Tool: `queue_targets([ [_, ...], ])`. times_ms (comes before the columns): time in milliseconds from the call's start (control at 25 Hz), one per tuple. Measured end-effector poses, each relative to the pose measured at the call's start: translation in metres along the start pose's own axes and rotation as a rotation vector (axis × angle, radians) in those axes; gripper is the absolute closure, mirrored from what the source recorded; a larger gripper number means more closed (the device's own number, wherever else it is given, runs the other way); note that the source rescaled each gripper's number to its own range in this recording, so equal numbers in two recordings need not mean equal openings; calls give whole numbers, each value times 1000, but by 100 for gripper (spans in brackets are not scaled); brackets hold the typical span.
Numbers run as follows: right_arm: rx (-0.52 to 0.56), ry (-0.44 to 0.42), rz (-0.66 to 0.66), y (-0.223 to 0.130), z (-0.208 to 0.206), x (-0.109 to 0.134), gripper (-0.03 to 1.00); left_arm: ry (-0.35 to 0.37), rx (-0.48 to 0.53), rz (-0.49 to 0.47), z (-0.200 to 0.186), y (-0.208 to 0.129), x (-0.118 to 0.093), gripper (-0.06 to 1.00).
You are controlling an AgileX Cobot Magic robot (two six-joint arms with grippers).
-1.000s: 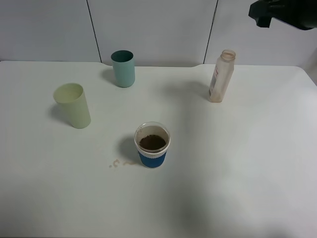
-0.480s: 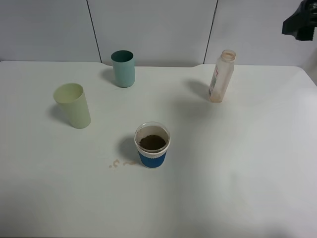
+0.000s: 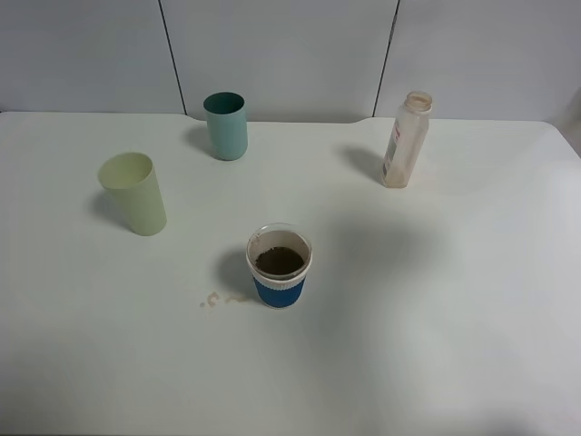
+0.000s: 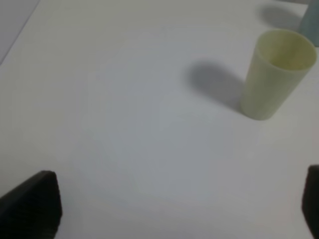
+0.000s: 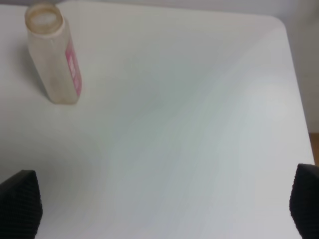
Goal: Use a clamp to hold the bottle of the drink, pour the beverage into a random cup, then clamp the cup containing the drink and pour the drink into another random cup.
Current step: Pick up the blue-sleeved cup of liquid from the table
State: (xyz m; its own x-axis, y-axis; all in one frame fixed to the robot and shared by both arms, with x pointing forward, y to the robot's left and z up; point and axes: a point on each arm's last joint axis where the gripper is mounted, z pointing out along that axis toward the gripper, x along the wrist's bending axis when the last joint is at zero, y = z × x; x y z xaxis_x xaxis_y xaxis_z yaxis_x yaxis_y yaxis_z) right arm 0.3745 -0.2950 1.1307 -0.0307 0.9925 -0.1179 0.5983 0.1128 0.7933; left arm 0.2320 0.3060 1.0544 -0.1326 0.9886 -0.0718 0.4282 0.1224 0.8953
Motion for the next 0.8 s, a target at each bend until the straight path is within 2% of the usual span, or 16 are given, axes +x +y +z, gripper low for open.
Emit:
queue_targets([
  [440, 88, 60, 49, -79, -19, 6, -3, 0, 0, 0, 0, 0, 0, 5],
  [640, 70, 103, 78, -96, -36, 8, -3, 0, 0, 0, 0, 0, 0, 5],
  [800, 56, 105, 77, -106, -48, 7, -3, 0, 0, 0, 0, 0, 0, 5],
])
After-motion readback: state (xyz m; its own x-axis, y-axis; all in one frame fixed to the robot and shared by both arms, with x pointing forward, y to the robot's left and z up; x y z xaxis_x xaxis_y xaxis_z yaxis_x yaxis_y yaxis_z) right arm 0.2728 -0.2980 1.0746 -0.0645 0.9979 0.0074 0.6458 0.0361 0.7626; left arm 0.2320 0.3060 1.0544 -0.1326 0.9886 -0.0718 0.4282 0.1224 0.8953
